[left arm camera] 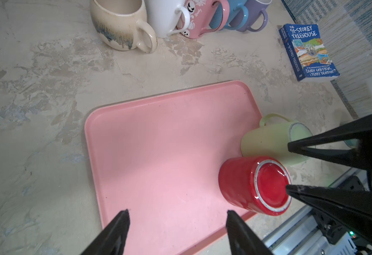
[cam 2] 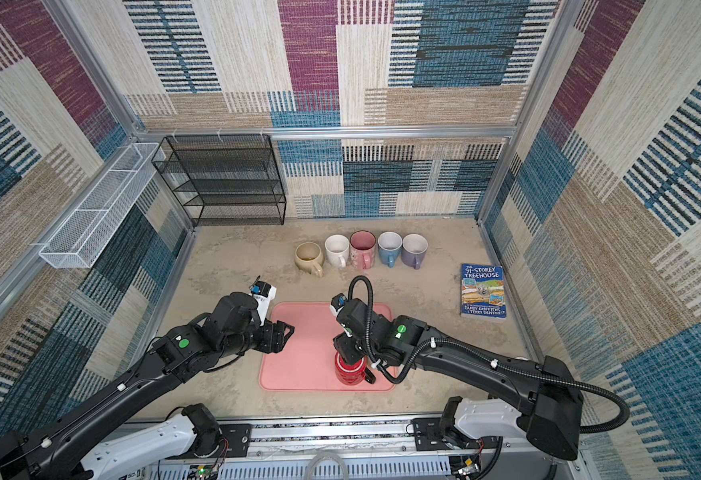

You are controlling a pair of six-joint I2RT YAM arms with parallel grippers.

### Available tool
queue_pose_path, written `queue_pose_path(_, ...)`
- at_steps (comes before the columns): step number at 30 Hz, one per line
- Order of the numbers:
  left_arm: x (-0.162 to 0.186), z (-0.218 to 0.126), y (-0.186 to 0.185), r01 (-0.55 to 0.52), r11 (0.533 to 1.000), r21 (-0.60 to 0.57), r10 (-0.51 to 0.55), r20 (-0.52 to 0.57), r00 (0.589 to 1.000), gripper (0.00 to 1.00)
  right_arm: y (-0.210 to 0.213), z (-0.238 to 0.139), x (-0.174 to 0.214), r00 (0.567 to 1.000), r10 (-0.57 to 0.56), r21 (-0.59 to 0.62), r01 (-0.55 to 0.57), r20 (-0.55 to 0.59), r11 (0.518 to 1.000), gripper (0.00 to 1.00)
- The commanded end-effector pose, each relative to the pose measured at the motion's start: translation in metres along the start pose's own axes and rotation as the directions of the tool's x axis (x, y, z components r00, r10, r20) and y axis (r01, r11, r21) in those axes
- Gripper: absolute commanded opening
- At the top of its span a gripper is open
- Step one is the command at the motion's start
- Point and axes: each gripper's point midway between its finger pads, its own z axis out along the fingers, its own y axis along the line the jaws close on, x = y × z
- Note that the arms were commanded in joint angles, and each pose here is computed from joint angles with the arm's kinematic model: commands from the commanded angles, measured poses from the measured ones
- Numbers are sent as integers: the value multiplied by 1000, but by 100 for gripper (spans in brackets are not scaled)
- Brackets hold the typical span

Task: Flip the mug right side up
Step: 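Open the right gripper and move it over the red mug on the tray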

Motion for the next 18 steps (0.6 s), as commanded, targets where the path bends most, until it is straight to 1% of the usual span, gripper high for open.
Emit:
queue_pose_path(1, -6, 3, -1, 11, 1000, -17, -11, 36, 999, 74, -4, -3, 17, 997, 64, 15, -63, -38, 998, 61)
queue_pose_path(5, -3, 6, 0, 5, 1000, -21, -5, 35, 999, 74, -4, -5, 32, 994, 85, 11, -84, -73, 996, 66)
queue_pose_path(13, 4, 10, 3, 0, 1000, -27, 1, 31, 1000, 74, 6, -2, 58, 984, 71, 8, -71, -160, 997, 67)
queue_pose_path(18, 5, 9, 6, -8, 999, -34, 9, 36, 999, 74, 3, 1, 70, 978, 71, 19, -69, -194, 997, 68)
